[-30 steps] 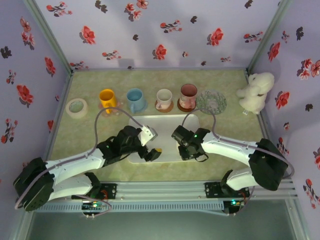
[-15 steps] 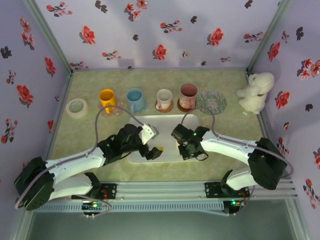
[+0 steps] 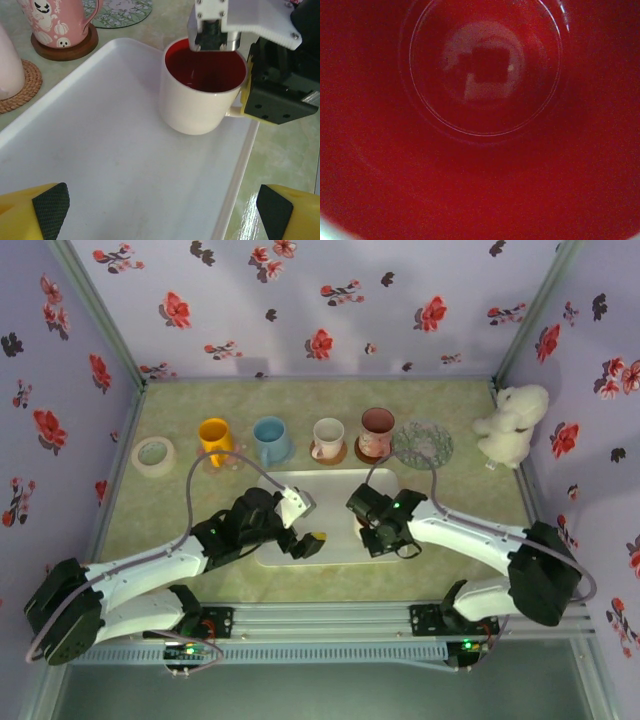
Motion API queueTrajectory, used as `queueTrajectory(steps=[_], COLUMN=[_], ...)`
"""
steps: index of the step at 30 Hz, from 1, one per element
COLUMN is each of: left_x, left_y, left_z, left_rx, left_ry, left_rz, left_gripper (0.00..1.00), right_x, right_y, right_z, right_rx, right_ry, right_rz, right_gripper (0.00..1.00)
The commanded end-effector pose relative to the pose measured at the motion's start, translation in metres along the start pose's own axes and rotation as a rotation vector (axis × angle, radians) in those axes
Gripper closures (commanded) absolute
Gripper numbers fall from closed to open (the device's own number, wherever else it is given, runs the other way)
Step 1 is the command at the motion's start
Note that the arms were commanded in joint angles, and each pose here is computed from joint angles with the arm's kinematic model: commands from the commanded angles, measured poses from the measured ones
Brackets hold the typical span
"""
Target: Place the cup by the coaster
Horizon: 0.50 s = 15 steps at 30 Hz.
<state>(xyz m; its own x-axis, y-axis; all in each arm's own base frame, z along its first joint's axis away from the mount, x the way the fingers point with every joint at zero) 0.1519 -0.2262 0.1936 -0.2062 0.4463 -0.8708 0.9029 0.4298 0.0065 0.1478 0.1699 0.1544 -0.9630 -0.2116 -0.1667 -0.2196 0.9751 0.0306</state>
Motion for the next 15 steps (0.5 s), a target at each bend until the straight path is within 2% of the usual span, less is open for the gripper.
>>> queueTrajectory(steps=[1, 15], left_x=[-0.015, -0.054], left_y=[0.002, 0.004], left_z=[-0.005, -0.012], left_rx=[0.002, -0.007], left_ry=[-0.041, -0.077], left_rz=[0.011, 0.077], left_gripper=[0.01, 0.00], right_x=[-0.010, -0.040], right_y=[-0.003, -0.031], right_z=[-0.023, -0.071], right_rx=[-0.015, -0.003], right_ry=[-0.101, -0.257], right_rz=[0.010, 0.047], right_gripper=[1.00, 1.00])
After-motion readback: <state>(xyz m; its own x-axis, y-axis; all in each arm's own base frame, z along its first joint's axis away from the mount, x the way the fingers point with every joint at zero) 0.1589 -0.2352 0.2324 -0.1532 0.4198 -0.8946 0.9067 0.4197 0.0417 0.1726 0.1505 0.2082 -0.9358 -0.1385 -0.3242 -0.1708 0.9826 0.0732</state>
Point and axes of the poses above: each hand's point on the last joint's axis, 136 mm out from that joint toward the fingers, its own z axis out along the fingers, its own y axis along the line the jaws close on, x = y × z, the point moved 9 cm from there along -z, back along the fingers, and after that the axes turned 5 degrees about z, right-handed, at the moved point
